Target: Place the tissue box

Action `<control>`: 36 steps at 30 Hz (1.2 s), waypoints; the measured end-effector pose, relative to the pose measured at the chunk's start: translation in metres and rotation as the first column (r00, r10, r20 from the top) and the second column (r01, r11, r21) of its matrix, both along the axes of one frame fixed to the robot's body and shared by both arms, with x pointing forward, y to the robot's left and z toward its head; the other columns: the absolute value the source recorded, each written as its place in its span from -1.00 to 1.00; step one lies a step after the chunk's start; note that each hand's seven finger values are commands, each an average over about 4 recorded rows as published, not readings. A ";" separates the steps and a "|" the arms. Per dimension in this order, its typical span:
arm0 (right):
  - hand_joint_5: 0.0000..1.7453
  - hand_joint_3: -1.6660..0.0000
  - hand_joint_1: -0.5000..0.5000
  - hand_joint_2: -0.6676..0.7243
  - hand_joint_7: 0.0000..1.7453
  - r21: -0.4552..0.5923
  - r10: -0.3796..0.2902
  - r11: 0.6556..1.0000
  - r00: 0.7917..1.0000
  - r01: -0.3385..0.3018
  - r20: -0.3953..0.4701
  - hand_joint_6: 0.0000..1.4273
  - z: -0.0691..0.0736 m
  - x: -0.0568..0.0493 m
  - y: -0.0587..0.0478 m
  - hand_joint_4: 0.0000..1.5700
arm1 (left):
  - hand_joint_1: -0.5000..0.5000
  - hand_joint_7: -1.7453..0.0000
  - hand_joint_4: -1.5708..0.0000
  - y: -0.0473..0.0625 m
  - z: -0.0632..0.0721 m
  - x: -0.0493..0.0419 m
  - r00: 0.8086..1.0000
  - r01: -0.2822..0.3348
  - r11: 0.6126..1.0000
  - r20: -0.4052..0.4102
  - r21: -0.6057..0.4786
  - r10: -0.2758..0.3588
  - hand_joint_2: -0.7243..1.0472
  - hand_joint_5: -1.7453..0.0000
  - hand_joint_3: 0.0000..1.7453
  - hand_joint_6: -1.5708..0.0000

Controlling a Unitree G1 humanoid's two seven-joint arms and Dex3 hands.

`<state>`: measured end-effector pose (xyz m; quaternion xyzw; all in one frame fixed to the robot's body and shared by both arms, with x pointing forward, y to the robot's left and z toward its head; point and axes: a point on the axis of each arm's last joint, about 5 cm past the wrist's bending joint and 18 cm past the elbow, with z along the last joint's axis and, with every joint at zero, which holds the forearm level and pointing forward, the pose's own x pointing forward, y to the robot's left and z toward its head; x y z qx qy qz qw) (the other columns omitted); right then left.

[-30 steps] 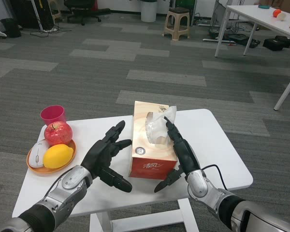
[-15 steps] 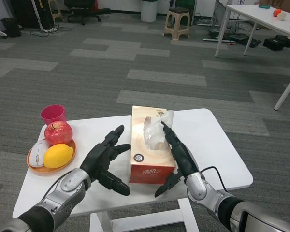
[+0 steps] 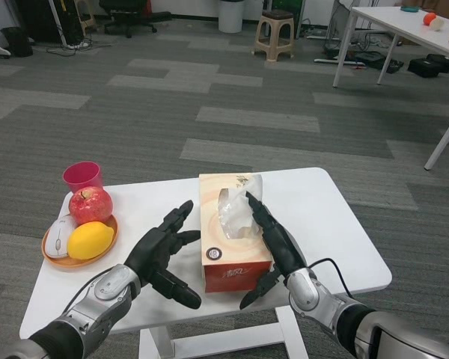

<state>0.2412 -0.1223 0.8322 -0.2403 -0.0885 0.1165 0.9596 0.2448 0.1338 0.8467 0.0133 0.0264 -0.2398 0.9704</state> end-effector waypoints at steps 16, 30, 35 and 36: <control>-0.72 0.90 -0.92 0.09 -0.96 -0.009 0.012 1.000 1.000 -0.012 -0.001 -1.00 0.001 0.001 0.000 -0.27 | 1.00 1.00 1.00 0.004 -0.007 -0.0025 0.999 -0.016 1.000 -0.030 0.010 0.017 -0.40 -0.06 -1.00 1.00; -0.78 0.90 -0.92 0.09 -0.94 0.067 -0.061 0.996 0.998 0.063 -0.027 -1.00 0.001 0.001 -0.007 -0.30 | 1.00 1.00 1.00 0.010 -0.011 -0.0054 0.997 -0.058 0.998 -0.054 -0.009 0.058 -0.30 -0.06 -1.00 1.00; -0.78 0.90 -0.92 0.09 -0.96 0.084 -0.079 0.993 0.996 0.082 -0.041 -1.00 -0.001 -0.001 -0.010 -0.31 | 1.00 1.00 1.00 0.014 -0.013 -0.0069 0.994 -0.090 0.996 -0.062 -0.021 0.089 -0.30 -0.06 -1.00 1.00; -0.78 0.90 -0.90 0.09 -0.96 0.088 -0.081 0.993 0.996 0.085 -0.045 -1.00 -0.002 -0.002 -0.011 -0.31 | 1.00 1.00 1.00 0.015 -0.013 -0.0070 0.994 -0.095 0.995 -0.063 -0.023 0.094 -0.30 -0.06 -1.00 1.00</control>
